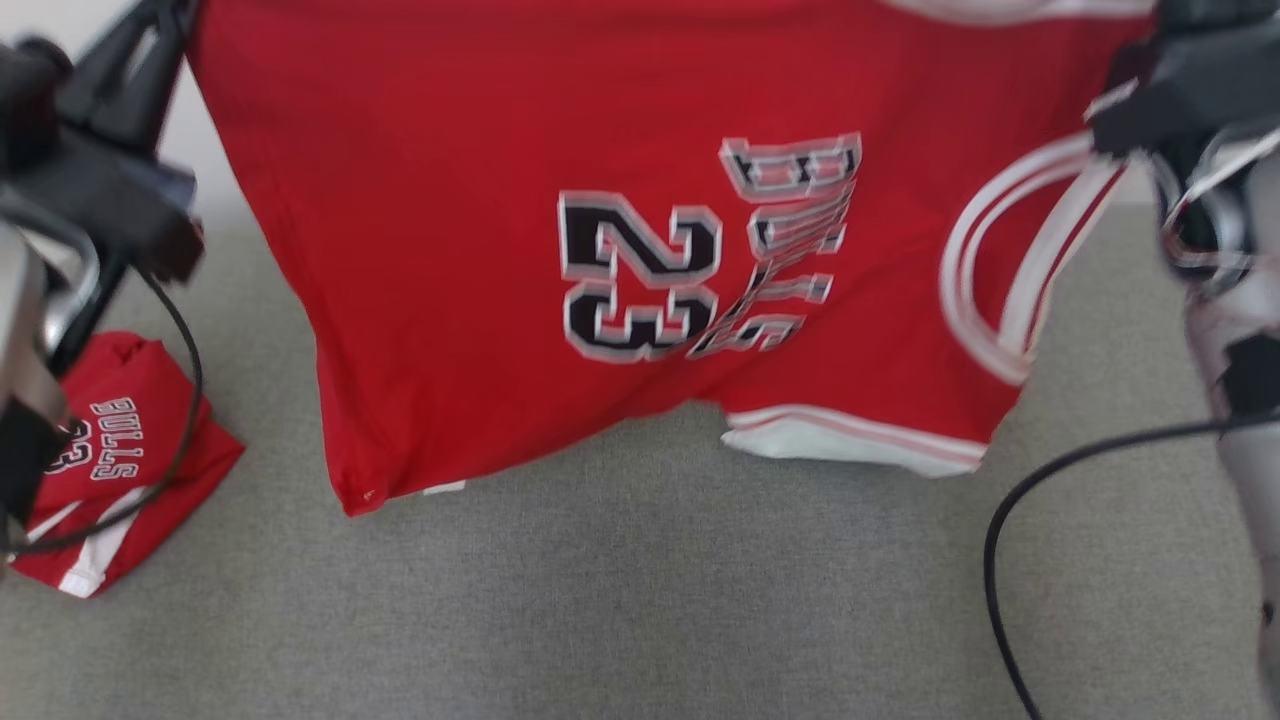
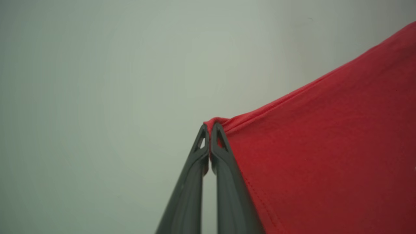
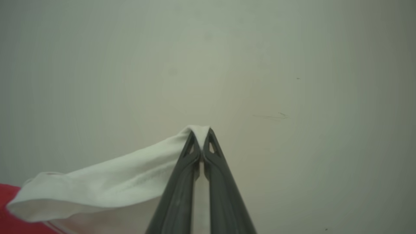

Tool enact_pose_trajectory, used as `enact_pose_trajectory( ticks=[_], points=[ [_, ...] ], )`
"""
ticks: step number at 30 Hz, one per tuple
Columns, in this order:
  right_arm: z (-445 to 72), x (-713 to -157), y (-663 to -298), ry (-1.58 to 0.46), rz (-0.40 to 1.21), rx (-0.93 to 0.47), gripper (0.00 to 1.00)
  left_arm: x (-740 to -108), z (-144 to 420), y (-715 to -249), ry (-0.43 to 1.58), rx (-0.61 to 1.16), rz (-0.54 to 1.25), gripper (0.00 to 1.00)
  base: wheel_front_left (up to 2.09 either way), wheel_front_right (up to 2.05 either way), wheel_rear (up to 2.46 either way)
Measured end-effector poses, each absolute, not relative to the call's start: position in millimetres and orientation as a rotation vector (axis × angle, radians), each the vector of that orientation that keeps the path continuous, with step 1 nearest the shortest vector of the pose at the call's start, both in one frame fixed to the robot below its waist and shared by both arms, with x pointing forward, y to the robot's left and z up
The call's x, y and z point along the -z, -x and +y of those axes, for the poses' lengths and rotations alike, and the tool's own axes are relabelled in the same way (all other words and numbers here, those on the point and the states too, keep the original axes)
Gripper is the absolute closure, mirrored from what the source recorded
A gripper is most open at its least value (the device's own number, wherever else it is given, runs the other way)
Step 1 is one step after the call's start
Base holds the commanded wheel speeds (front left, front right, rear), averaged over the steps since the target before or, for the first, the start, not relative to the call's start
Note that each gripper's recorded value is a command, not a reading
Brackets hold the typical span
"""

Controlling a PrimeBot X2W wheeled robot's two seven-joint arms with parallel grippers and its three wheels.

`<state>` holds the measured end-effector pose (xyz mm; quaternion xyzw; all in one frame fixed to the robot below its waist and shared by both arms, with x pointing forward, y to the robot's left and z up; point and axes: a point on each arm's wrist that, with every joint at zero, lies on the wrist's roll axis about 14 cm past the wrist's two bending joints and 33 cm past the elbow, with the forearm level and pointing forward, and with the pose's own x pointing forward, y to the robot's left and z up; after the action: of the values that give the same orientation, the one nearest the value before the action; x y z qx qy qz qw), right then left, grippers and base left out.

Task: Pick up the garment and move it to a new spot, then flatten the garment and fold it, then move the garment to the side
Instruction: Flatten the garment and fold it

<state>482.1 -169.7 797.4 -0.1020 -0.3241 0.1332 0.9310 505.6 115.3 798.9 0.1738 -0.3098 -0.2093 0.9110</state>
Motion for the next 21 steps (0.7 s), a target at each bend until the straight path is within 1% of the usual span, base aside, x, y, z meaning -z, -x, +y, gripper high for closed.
enact_pose_trajectory(
  ticks=[4, 8, 12, 15, 21],
  points=[
    [-171.6, -816.2, -506.2, 0.288, -0.690, -0.250, 1.00, -817.4, 109.4, -527.4, -0.408, 0.427, -0.670, 1.00, 0.00, 0.00, 0.00],
    [-175.2, -827.4, -536.9, 0.328, -0.700, -0.220, 1.00, -821.9, 108.1, -555.7, -0.460, 0.410, -0.676, 1.00, 0.00, 0.00, 0.00],
    [-178.9, -839.3, -567.9, 0.377, -0.721, -0.183, 1.00, -831.5, 95.1, -579.5, -0.522, 0.401, -0.724, 1.00, 0.00, 0.00, 0.00],
    [-180.8, -848.9, -590.2, 0.395, -0.740, -0.152, 1.00, -828.2, 89.9, -599.3, -0.560, 0.381, -0.741, 1.00, 0.00, 0.00, 0.00],
    [-185.6, -863.3, -617.0, 0.344, -0.820, -0.098, 1.00, -838.7, 90.6, -626.3, -0.580, 0.320, -0.820, 1.00, 0.00, 0.00, 0.00]
  ],
)
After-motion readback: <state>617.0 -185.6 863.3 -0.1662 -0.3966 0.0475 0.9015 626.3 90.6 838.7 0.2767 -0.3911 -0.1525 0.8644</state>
